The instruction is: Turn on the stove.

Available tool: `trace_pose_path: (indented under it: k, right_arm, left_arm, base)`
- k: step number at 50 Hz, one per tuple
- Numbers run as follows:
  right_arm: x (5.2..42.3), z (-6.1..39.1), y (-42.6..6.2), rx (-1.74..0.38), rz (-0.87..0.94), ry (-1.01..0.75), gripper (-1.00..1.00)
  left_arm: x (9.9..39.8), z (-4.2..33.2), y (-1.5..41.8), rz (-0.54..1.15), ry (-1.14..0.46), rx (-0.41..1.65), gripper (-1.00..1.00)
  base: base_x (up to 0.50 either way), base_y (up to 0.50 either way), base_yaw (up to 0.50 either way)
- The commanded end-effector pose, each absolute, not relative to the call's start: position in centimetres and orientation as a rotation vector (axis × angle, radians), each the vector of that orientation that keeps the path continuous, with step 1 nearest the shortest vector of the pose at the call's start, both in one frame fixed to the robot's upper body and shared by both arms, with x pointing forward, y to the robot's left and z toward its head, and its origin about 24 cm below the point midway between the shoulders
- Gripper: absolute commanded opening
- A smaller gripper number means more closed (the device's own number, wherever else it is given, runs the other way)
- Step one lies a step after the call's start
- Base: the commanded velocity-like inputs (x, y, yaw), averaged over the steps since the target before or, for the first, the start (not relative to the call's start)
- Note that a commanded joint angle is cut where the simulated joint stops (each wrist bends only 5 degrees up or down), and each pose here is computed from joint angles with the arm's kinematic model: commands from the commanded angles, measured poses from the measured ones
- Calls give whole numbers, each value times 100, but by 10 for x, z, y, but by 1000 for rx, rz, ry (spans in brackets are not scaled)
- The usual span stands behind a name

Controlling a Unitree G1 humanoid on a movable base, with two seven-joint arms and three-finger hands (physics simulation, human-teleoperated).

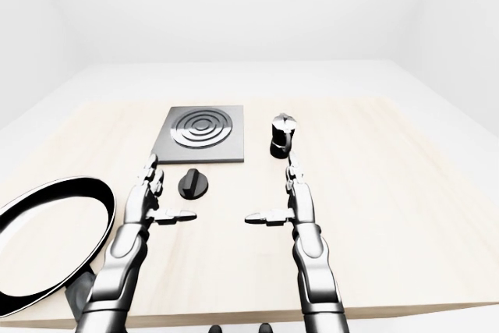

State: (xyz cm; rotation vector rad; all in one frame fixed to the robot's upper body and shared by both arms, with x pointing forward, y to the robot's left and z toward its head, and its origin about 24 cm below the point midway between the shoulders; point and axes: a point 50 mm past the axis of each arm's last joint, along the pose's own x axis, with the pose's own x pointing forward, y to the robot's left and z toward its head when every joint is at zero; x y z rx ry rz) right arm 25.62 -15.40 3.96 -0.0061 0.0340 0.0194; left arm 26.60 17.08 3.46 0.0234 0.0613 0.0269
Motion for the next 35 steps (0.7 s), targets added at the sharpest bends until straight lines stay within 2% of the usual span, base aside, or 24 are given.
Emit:
trace_pose_path:
  k: [1, 35]
  right_arm:
    - [256, 39, -153, -7, 22, 37, 100]
    - [254, 34, -153, -3, 29, 49, 100]
  left_arm:
    - [273, 27, 171, 23, 109, 36, 100]
    - [274, 15, 157, -37, 154, 78, 100]
  base:
    - [0, 0, 0]
    - [0, 0, 0]
